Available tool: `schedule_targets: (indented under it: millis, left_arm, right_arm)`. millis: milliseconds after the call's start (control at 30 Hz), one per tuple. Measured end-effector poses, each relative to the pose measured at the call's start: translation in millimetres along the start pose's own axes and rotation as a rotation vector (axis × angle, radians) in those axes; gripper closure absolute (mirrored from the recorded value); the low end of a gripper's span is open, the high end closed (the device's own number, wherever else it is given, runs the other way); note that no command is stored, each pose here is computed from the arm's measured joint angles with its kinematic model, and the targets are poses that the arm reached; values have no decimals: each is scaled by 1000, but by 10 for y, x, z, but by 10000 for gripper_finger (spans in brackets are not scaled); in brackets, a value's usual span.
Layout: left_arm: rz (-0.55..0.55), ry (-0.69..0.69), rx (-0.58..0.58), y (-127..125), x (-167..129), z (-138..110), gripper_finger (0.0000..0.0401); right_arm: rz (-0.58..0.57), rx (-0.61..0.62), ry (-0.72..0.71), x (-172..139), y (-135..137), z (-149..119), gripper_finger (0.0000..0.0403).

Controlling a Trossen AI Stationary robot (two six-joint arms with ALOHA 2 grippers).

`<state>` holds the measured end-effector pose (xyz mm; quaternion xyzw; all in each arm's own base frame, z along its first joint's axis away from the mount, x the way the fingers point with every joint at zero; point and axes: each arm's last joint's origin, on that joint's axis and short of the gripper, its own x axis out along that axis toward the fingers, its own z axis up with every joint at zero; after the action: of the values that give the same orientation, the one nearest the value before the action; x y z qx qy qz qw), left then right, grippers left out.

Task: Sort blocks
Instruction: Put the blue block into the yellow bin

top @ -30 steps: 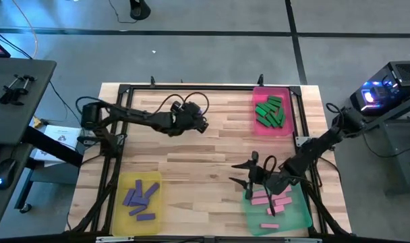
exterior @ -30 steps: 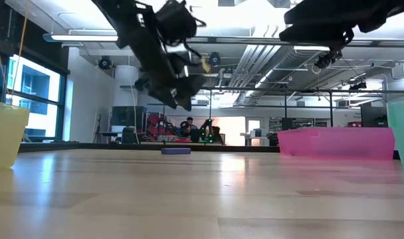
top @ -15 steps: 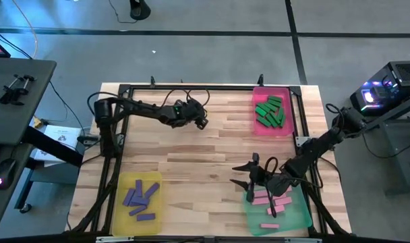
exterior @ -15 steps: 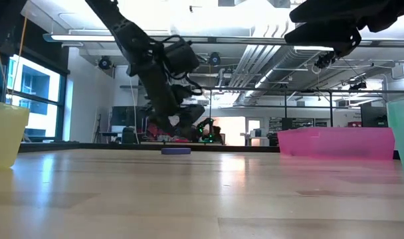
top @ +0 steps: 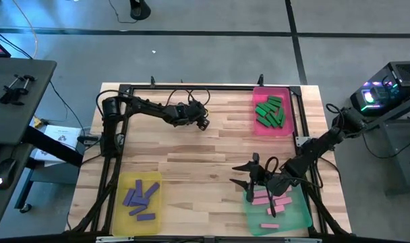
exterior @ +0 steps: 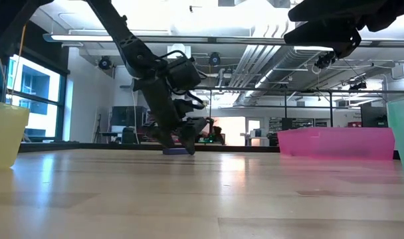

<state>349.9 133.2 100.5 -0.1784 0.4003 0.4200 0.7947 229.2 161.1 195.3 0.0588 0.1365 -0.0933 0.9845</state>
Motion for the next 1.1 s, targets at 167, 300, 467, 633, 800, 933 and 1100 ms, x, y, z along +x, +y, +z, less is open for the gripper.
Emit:
schedule_targets:
  millis: [167, 300, 467, 633, 800, 933, 1100]
  left_arm:
    - [-21, 18, 17, -39, -8, -36, 151]
    - [-28, 15, 51, -118, -40, -83, 217]
    - [17, -27, 116, -297, -139, -202, 328]
    - [0, -63, 185, -524, -327, -345, 332]
    - [-59, -130, 259, -727, -801, -414, 332]
    - [-124, -272, 281, -804, -1433, -335, 332]
    - [-319, -440, 428, -896, -2328, -468, 332]
  right_arm:
    - [-4, -8, -1, 2, -3, 1, 204]
    - [-5, -9, -2, 2, -3, 1, 204]
    - [-5, -8, -2, 2, -3, 1, 204]
    - [-4, -8, -2, 0, -1, 1, 204]
    - [-3, 0, -1, 0, -1, 1, 204]
    - [-3, 1, -2, 0, -1, 1, 204]
    - [-1, -3, -6, 0, 1, 6, 204]
